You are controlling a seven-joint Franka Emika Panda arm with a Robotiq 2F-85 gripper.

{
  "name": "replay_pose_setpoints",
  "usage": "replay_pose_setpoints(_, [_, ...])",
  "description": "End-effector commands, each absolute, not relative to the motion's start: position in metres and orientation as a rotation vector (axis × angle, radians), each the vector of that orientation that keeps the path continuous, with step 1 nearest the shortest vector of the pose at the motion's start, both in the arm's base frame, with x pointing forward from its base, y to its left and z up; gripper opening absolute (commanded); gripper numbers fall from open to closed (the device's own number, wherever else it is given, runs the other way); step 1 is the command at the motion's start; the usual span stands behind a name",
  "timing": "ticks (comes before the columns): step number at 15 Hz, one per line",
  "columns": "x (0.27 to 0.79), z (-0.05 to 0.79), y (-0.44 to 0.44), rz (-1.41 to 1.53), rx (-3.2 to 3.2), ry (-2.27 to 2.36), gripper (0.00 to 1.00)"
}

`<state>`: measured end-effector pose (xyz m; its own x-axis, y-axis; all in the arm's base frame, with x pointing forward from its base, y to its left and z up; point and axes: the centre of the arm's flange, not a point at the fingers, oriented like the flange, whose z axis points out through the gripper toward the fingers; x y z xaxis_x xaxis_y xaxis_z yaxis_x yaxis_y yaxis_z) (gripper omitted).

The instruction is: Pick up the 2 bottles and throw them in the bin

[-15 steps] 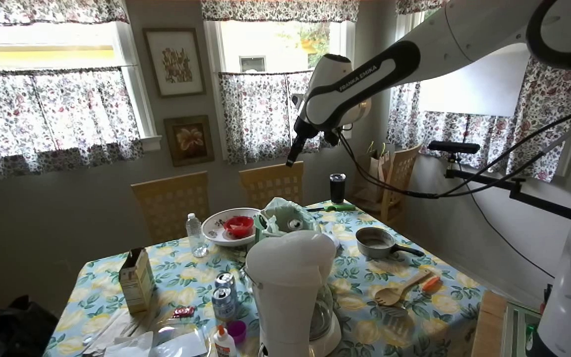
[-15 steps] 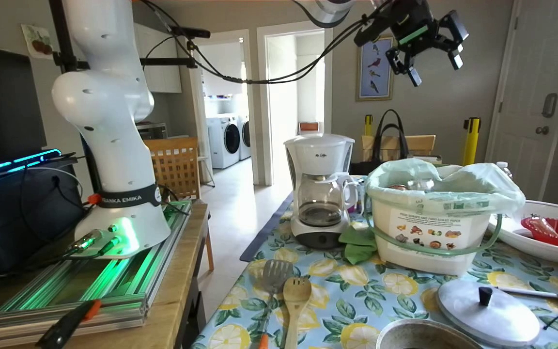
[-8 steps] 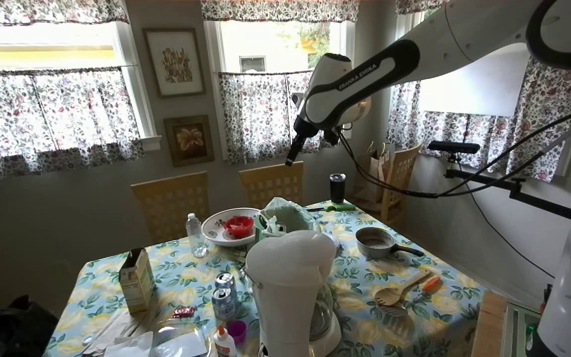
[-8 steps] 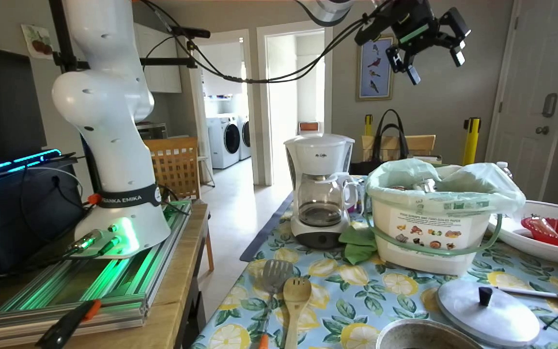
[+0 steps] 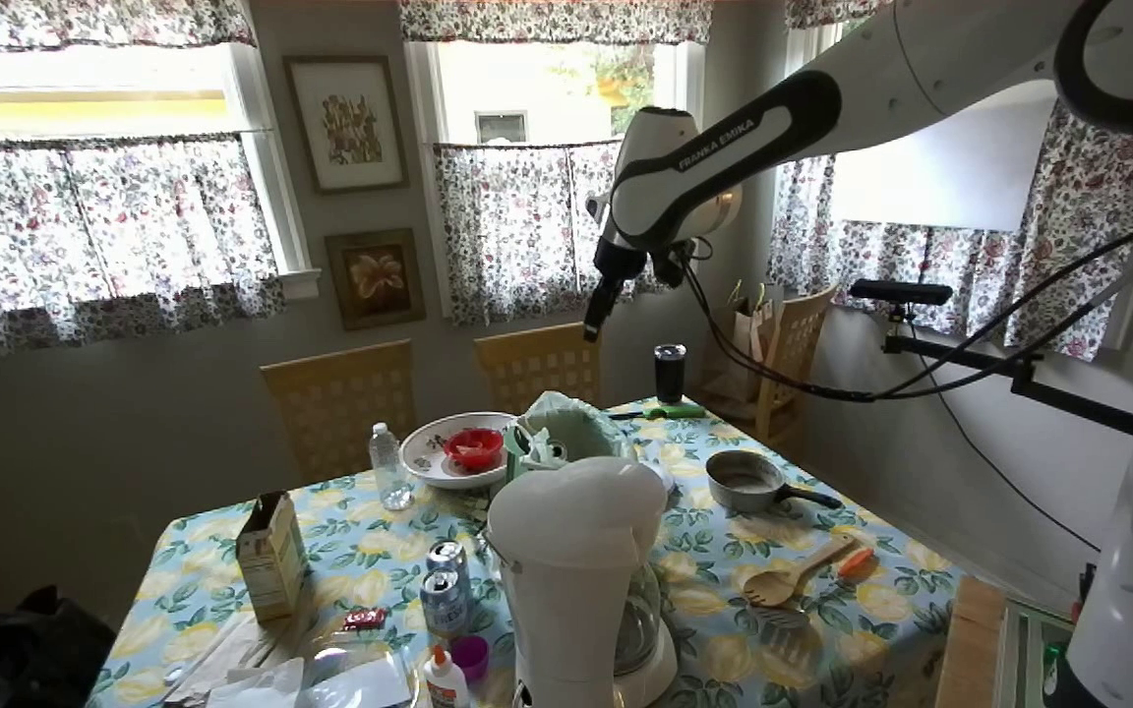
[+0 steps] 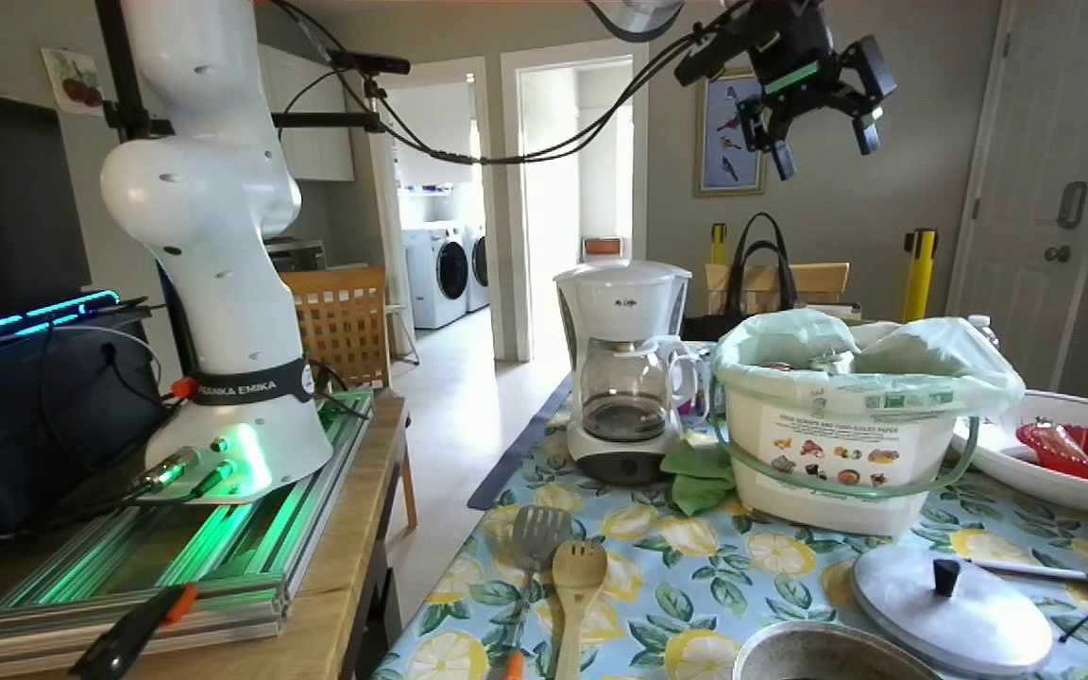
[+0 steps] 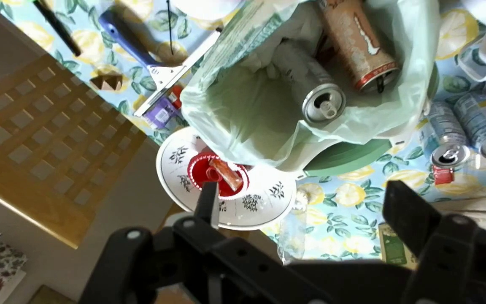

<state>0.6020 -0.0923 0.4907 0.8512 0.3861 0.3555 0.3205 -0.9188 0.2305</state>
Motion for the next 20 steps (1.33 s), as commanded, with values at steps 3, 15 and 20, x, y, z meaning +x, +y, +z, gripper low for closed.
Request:
replay_pose_setpoints(3, [0.572, 0.490, -0.092, 0.392, 2.962, 0.398, 1.00])
replay_pose_setpoints(15, [0.504, 0.435, -0.105, -0.021, 3.161, 0.036, 1.00])
replay_pose_setpoints(20, [0.489, 0.429, -0.112, 0.021, 3.172, -0.016, 1.00])
